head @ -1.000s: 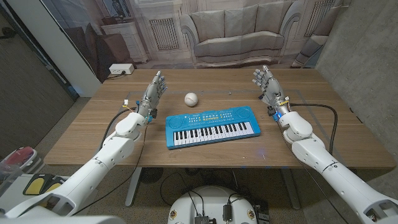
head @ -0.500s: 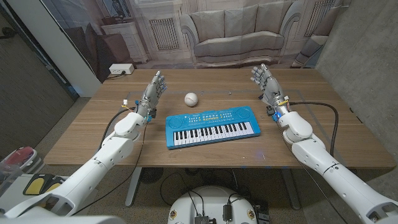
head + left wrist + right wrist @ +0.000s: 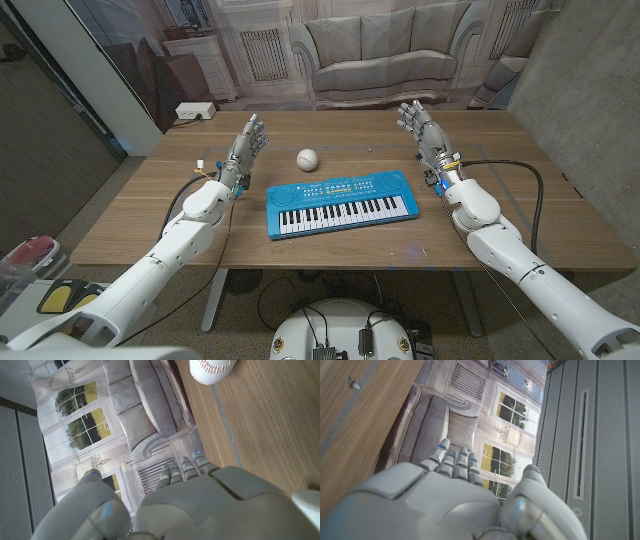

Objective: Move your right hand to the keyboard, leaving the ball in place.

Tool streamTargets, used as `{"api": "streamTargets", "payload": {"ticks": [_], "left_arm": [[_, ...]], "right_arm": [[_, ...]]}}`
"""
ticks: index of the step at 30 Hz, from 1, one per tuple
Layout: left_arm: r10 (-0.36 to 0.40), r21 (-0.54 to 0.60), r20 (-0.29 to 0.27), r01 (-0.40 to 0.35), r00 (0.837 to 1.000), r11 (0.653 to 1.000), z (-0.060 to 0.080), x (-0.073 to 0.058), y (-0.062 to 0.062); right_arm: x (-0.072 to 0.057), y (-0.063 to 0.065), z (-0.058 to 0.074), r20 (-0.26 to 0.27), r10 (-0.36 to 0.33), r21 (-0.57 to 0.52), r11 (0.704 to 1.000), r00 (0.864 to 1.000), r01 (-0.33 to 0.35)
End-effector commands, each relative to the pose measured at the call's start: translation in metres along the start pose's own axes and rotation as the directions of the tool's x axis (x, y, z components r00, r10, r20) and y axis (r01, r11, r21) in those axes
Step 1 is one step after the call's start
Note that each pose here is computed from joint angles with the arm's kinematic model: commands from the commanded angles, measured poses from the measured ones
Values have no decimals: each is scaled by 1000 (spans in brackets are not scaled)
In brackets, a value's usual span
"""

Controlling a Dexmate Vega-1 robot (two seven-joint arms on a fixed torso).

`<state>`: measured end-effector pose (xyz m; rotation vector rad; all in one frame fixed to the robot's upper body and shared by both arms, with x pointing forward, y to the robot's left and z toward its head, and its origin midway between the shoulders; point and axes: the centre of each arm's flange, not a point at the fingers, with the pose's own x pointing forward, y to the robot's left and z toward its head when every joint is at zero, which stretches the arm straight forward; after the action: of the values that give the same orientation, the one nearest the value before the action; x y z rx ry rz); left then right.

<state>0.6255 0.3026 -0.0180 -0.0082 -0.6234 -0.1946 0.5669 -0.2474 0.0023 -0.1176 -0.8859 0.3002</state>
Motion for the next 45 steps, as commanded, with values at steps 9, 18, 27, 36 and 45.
{"api": "streamTargets", "payload": {"ticks": [9,18,27,36,45], "left_arm": [[-7,6,0,7,1000,1000,0,2,0],[-20,15,-2,20,1000,1000,4,2,0],[-30,15,-3,30,1000,999,5,3,1],[-32,7,7,32,999,999,6,5,-1],[-8,15,12,8,1000,1000,8,-2,3]], "right_arm": [[-3,23,14,51,71,-55,996,996,-68],[-7,29,20,78,90,-68,994,993,-85],[-10,36,25,87,106,-112,989,990,-96],[-11,39,26,87,109,-163,982,990,-94],[-13,45,32,111,126,-217,971,986,-99]]}}
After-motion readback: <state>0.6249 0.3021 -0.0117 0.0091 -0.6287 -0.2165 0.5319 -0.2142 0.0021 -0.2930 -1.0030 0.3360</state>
